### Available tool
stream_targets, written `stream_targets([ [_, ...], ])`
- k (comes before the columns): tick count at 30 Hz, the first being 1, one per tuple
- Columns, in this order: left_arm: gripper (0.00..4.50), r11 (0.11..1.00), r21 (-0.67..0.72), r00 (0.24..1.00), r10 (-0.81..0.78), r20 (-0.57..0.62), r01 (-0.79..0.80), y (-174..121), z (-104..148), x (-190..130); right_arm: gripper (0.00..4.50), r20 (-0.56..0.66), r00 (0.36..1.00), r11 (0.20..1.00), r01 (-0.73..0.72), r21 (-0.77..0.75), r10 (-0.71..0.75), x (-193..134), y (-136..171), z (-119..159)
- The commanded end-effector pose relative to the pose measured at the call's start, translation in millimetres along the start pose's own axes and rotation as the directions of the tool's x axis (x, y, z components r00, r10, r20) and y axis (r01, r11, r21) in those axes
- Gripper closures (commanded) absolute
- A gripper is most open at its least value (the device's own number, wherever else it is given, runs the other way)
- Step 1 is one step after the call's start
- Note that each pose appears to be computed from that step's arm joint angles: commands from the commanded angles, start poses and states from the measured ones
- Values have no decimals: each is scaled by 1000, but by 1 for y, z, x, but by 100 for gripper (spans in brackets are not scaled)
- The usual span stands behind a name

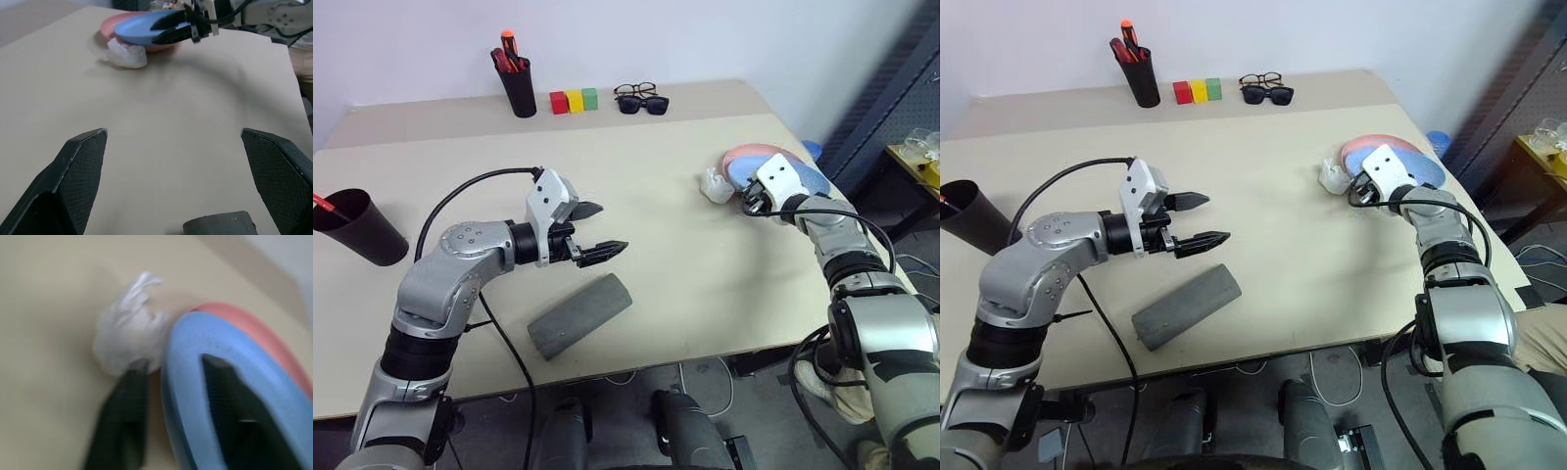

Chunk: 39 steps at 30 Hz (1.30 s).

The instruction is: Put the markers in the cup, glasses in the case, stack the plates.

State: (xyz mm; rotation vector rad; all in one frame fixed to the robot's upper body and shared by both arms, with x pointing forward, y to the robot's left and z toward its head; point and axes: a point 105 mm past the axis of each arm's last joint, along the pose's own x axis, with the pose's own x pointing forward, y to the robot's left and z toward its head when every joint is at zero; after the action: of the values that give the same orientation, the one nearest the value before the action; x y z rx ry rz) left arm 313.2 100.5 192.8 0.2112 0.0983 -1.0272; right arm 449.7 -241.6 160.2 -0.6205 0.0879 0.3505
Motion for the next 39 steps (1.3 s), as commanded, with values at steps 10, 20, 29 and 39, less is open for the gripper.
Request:
stream_targets([
  [10, 0, 999, 10, 999, 48, 4, -48, 6, -4, -16, 154, 193, 978, 990, -97, 104, 76, 10, 22, 34],
  [20, 0, 994, 7, 994, 105, 9, -105, 6, -3, -26, 154, 118, 993, 983, -48, 177, 27, 29, 46, 26],
  [29, 0, 986, 11, 986, 168, 12, -168, 6, 2, -38, 154, 11, 1000, 968, 14, 249, -18, 33, 54, 6],
  [39, 0, 982, 3, 981, 190, 26, -191, 7, 5, -37, 447, -78, 991, 945, 126, 303, -108, 25, 38, -16],
])
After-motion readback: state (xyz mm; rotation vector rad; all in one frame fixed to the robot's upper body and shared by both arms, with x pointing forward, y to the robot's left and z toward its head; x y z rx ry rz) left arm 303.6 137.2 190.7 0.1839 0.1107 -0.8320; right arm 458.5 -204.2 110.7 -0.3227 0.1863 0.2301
